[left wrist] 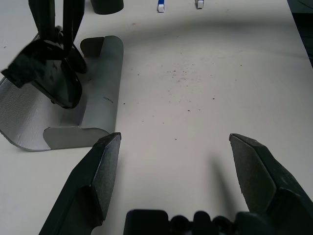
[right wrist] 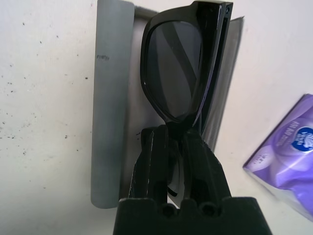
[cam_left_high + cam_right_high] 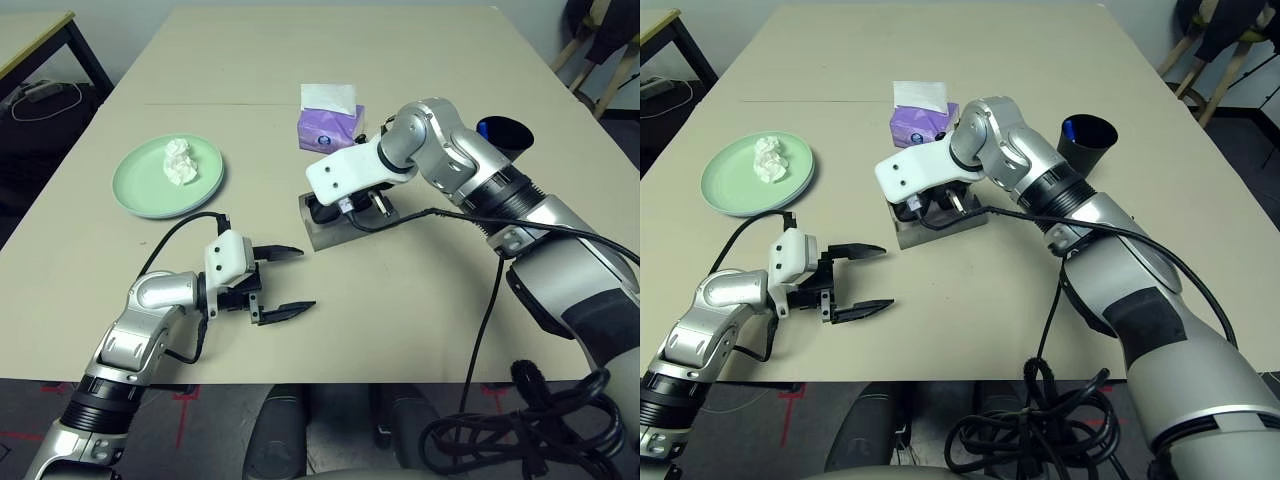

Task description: Organize and tidy the items on the table.

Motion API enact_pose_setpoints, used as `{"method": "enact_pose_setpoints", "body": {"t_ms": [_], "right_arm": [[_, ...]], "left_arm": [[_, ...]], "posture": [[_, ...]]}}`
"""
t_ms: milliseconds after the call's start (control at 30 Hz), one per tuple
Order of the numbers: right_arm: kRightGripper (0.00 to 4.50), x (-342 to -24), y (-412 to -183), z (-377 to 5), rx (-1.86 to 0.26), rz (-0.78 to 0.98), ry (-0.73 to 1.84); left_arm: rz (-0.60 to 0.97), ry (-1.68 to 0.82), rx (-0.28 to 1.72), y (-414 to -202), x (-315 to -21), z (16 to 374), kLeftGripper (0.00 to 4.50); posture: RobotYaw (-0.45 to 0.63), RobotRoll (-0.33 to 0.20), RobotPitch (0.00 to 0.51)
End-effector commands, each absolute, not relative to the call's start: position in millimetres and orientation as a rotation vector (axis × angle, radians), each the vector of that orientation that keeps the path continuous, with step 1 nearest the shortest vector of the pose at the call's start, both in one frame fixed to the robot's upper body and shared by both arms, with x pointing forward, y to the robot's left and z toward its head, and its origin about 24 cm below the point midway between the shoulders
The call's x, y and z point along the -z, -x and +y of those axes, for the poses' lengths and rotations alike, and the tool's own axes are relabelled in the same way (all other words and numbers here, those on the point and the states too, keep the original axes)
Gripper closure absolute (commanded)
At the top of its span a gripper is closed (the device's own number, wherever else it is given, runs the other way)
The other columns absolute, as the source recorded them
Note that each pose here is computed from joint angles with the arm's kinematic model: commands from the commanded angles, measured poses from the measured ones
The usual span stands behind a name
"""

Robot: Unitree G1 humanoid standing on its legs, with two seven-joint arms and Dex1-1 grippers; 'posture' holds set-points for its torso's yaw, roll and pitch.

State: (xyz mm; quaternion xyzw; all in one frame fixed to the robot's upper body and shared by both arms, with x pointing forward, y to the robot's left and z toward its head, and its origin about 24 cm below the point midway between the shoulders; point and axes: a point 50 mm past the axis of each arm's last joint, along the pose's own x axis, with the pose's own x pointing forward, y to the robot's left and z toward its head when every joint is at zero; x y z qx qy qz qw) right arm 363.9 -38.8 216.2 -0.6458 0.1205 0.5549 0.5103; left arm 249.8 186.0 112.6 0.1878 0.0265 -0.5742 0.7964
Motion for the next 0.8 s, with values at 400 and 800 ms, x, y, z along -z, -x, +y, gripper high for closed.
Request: {"method": "enact_pose_setpoints", "body": {"t_ms": [400,800], "right_arm": [[4.23,-194.6,-362.4,-40.7,-1.365,0.376,1.505],[4.23,-189.8,-367.8,-39.7,-1.34,0.401,1.504]], "left_arm": [[0.046,-0.413,1.241,-245.3,-116.1,183.7,0.0],[0.055,-0.41,1.237,-243.8,-115.9,184.0,0.0]], "posture": [[0.21,0.0,0.155],[0.21,0.0,0.161]]}}
